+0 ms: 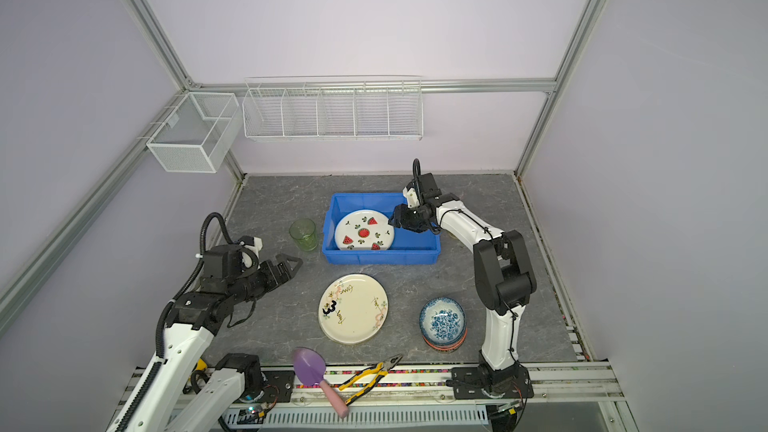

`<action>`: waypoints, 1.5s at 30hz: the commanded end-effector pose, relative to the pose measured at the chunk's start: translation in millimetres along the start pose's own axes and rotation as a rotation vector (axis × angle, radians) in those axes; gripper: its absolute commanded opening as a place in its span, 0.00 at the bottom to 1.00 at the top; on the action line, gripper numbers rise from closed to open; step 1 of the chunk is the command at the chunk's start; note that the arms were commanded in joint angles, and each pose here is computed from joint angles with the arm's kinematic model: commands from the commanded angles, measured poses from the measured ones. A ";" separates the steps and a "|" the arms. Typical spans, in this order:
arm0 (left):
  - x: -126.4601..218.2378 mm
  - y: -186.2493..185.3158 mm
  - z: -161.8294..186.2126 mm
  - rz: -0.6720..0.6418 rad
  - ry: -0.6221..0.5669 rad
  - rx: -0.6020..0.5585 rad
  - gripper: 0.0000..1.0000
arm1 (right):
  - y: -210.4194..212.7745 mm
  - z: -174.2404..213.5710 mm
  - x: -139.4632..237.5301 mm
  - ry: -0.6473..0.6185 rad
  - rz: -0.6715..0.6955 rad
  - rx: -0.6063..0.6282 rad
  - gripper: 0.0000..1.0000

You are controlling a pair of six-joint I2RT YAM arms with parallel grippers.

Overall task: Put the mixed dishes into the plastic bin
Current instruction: 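Lower the watermelon plate flat into the bin and open the right gripper, then move both grippers to opposite rims of the black-ink flower plate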

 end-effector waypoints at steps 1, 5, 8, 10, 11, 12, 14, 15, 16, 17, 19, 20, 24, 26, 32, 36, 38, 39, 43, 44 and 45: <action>-0.7 5.5 4.5 -0.022 0.015 0.001 0.99 | 20.6 -3.5 25.6 -0.057 0.008 0.076 0.59; -5.0 9.2 6.0 -0.038 0.031 0.011 0.99 | 35.8 -0.7 41.1 -0.086 0.012 0.132 0.72; -10.0 12.9 7.2 -0.051 0.044 0.022 0.99 | 46.2 7.8 50.0 -0.087 0.028 0.175 0.83; -10.5 13.8 6.5 -0.059 0.043 0.021 0.99 | 50.7 18.9 55.5 -0.075 0.045 0.201 0.99; -10.4 14.2 6.5 -0.061 0.043 0.020 0.99 | 52.1 24.3 57.5 -0.068 0.050 0.214 0.89; -9.7 15.0 6.0 -0.069 0.039 0.022 0.99 | 54.5 31.0 59.5 -0.058 0.051 0.229 0.88; -5.3 20.6 4.6 -0.119 0.025 0.041 0.99 | 58.4 45.1 62.8 -0.025 0.056 0.258 0.88; -3.6 20.3 3.8 -0.120 0.015 0.037 0.99 | 60.5 51.7 66.0 -0.011 0.061 0.274 0.88; -1.8 19.7 2.8 -0.118 0.005 0.034 0.99 | 63.4 60.4 68.5 0.005 0.064 0.292 0.88; -0.8 19.6 3.1 -0.118 0.001 0.038 0.99 | 66.3 67.3 71.5 0.015 0.060 0.306 0.88; -2.2 17.5 5.9 -0.096 0.015 0.037 0.98 | 71.9 84.6 78.2 0.040 0.047 0.329 0.88; -3.0 15.6 7.5 -0.081 0.025 0.040 0.99 | 73.5 92.0 80.4 0.052 0.043 0.336 0.88; -9.5 8.3 24.2 0.006 0.058 0.099 0.99 | 75.6 128.3 85.3 0.122 0.034 0.363 0.88; -13.0 4.3 31.6 0.030 0.055 0.095 0.99 | 74.6 141.6 87.9 0.140 0.040 0.365 0.88; -30.3 -12.1 53.5 0.121 0.099 0.115 1.00 | 64.3 171.6 80.0 0.174 0.054 0.337 0.88; -36.8 -18.5 67.9 0.121 0.152 0.069 0.99 | 57.3 182.7 68.1 0.187 0.074 0.322 0.88; -40.7 -22.3 74.0 0.143 0.170 0.066 0.99 | 55.6 187.1 62.3 0.198 0.080 0.317 0.88; -42.6 -24.0 77.0 0.154 0.178 0.066 0.99 | 54.9 189.3 59.4 0.203 0.081 0.315 0.88; -48.3 -21.9 88.7 0.162 0.214 0.079 1.00 | 52.3 196.2 47.2 0.223 0.082 0.298 0.88; -48.8 -20.8 91.1 0.163 0.220 0.080 1.00 | 51.7 198.3 43.9 0.228 0.081 0.296 0.88; -48.8 -19.7 92.7 0.162 0.223 0.082 0.99 | 50.5 199.6 41.1 0.233 0.082 0.292 0.88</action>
Point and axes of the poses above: each gripper's point midway between its finger pads, its own x axis back along the fingers, its own y axis along the line the jaws close on, z = x × y, the point moved 3 cm from there along x, back along the fingers, and after that the axes turned 7 degrees about -x, right-handed, at the moved point
